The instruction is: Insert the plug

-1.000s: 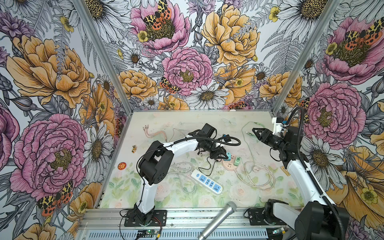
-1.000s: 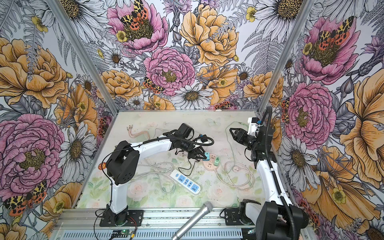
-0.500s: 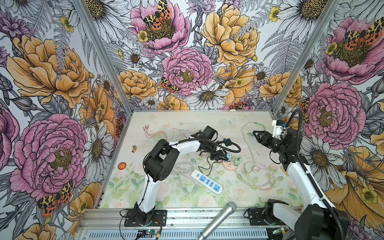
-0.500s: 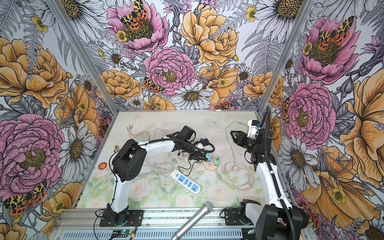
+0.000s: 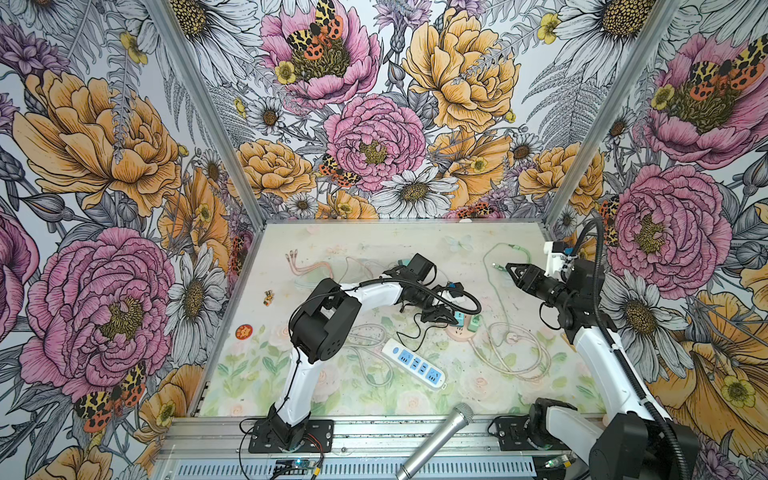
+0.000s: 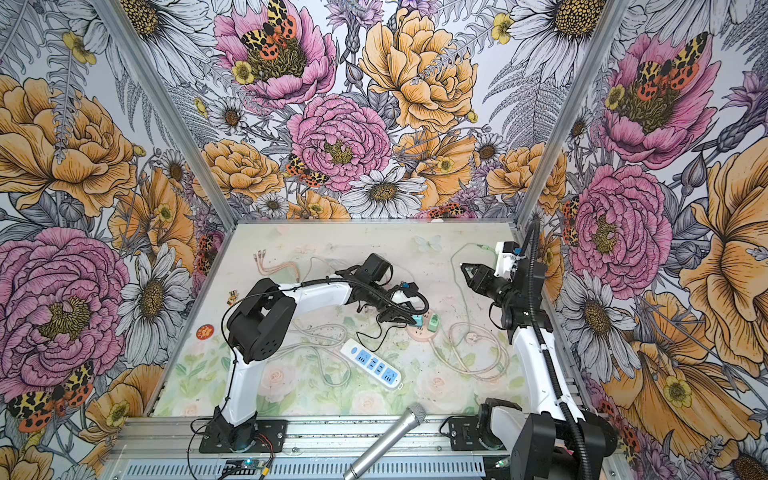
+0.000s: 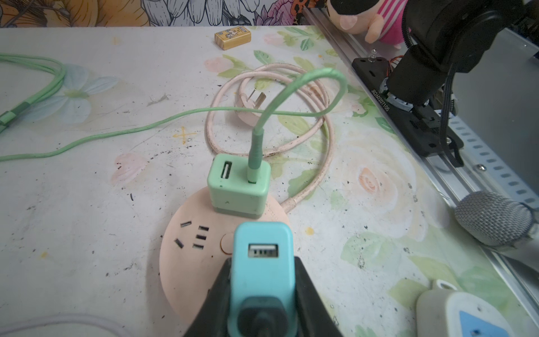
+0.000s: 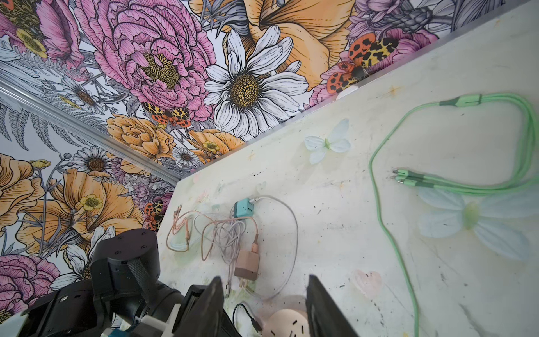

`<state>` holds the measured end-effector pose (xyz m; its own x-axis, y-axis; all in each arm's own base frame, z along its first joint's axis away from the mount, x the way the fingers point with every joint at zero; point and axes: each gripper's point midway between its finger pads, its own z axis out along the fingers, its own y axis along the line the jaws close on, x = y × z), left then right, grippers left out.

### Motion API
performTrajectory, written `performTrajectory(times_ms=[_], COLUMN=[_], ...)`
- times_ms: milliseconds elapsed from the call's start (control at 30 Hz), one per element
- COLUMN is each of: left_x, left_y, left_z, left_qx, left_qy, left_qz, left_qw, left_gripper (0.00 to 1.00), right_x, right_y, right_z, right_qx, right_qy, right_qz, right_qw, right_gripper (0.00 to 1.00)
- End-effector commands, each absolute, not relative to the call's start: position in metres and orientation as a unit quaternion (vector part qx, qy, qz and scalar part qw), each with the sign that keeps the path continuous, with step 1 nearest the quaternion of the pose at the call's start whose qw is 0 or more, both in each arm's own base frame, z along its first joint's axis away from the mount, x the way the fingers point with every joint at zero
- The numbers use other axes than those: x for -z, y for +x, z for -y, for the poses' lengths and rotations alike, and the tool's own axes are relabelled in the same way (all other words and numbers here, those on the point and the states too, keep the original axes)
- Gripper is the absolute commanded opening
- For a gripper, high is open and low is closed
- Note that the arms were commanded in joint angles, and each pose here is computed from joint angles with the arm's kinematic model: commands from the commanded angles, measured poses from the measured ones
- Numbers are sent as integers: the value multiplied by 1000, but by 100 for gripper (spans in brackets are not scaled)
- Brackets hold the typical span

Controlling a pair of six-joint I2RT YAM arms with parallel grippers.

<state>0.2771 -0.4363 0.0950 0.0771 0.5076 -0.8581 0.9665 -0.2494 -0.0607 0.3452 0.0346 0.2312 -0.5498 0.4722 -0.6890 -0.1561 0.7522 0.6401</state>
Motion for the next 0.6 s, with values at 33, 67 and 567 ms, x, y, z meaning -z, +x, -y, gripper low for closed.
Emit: performTrajectory(times_ms=[33,67,567], left_x=[-95,-93,-80], left_y=[269,268,276], left_z=[441,440,436], left_qx=[408,403,377], left_qy=[703,709,741], left_qz=[-514,-513,-492], left_qw=[273,269,258], left_gripper=[0,0,0], right_x=[-235,-235,-235], right_y=[342,342,341], right_z=[-38,-38,-42], right_qx=[-331,-331,-336], right_qy=[84,83,74], right_qz=[-810,-810,-810], right_qw=[476,476,474], right_gripper=[47,47,47])
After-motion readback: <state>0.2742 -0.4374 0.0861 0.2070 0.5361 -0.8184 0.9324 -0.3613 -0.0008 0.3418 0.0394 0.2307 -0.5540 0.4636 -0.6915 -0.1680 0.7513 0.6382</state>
